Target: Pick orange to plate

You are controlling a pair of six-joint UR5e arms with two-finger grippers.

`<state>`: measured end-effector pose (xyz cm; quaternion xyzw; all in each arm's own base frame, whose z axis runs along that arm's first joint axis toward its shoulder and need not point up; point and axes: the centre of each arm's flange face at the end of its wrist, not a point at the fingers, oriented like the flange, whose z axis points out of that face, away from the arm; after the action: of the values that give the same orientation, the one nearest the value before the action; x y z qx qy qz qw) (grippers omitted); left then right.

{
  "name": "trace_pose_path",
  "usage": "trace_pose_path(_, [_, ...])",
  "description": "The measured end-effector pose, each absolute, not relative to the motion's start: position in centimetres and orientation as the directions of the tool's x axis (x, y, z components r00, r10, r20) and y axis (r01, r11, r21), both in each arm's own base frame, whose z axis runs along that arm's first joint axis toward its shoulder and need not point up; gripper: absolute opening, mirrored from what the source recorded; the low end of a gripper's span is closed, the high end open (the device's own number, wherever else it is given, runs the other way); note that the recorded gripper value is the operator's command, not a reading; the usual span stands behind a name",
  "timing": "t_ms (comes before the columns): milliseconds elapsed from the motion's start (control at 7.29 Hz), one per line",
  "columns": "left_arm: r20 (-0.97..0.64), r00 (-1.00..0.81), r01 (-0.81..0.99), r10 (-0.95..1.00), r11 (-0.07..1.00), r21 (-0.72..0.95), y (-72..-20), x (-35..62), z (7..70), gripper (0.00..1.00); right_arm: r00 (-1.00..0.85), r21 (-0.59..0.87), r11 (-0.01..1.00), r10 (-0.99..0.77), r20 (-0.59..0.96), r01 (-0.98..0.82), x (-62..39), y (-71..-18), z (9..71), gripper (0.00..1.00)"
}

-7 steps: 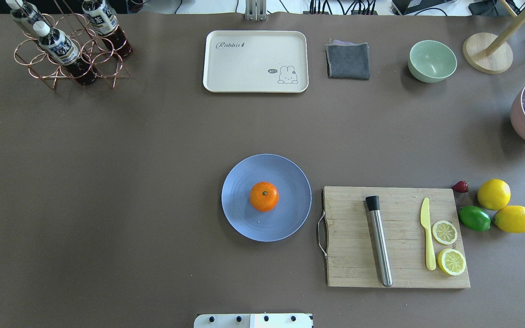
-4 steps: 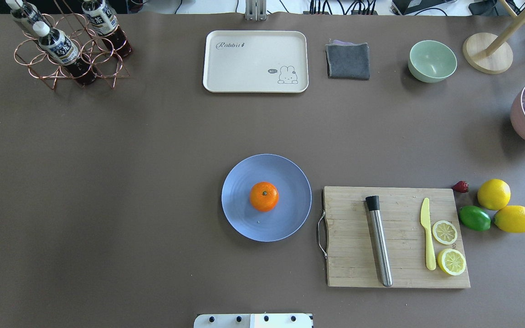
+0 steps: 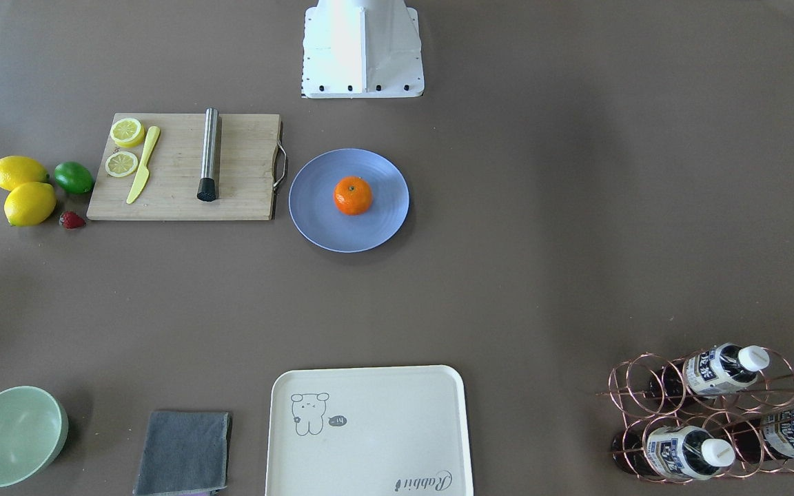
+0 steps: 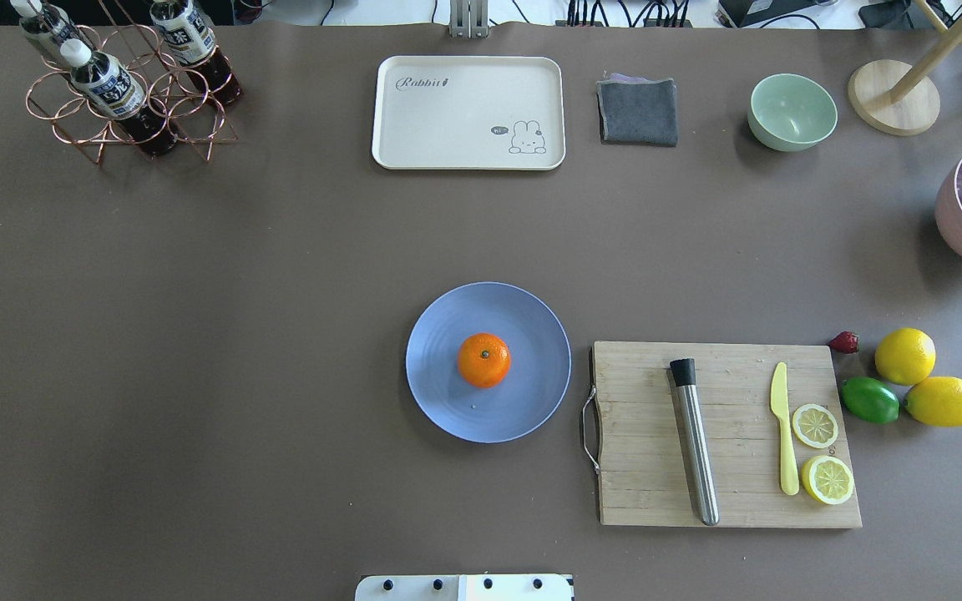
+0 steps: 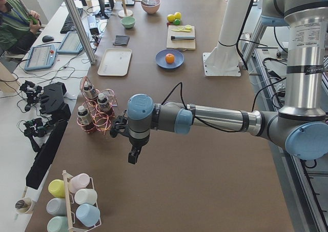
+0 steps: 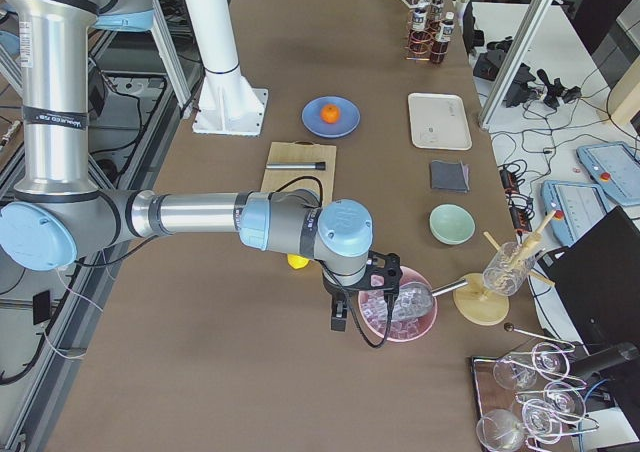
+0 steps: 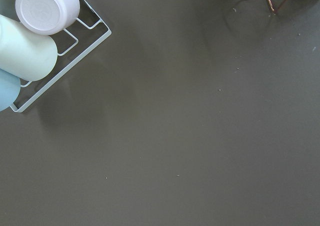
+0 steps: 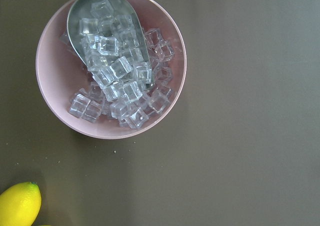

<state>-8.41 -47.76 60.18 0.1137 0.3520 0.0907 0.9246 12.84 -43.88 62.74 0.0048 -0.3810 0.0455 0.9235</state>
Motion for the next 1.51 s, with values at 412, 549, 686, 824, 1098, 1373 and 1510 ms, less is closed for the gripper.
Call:
trace_pose_path(412, [-0.630,0.737,-0.086,0.246,0.958,0.273,-47.86,-8.47,60.21,0.98,0.705,-0.025,0.996,0.080,0.705,-0.088,12.83,-43.94,62.69,1.00])
trace_pose_path(549, [-0.629,0.737,-0.086,0.247,0.958,0.274,-47.98,-8.47,60.15,0.98,0.703,-0.025,0.996,0.080,0.706,-0.088,12.82,-43.94,62.71,1.00])
trace_pose_path(686, [-0.628,0.737,-0.087,0.248,0.957,0.277,-48.11,-8.48,60.03,0.98,0.703,-0.025,0.996,0.080,0.707,-0.088,12.81,-43.94,62.69,1.00])
trace_pose_path(824, [-0.627,0.738,-0.087,0.250,0.956,0.279,-48.23,-8.50,59.94,0.98,0.700,-0.025,0.996,0.080,0.709,-0.089,12.79,-43.94,62.67,1.00])
trace_pose_path(1098, [-0.625,0.739,-0.088,0.251,0.956,0.280,-48.37,-8.52,59.91,0.98,0.696,-0.022,0.996,0.077,0.714,-0.089,12.73,-43.88,62.47,1.00])
trace_pose_path(1373, [-0.624,0.740,-0.088,0.252,0.956,0.281,-48.45,-8.53,59.87,0.98,0.694,-0.021,0.996,0.077,0.715,-0.089,12.72,-43.94,62.41,1.00])
trace_pose_path(1510, [-0.624,0.740,-0.087,0.252,0.955,0.282,-48.48,-8.55,59.80,0.98,0.694,-0.021,0.996,0.078,0.716,-0.089,12.72,-43.96,62.42,1.00])
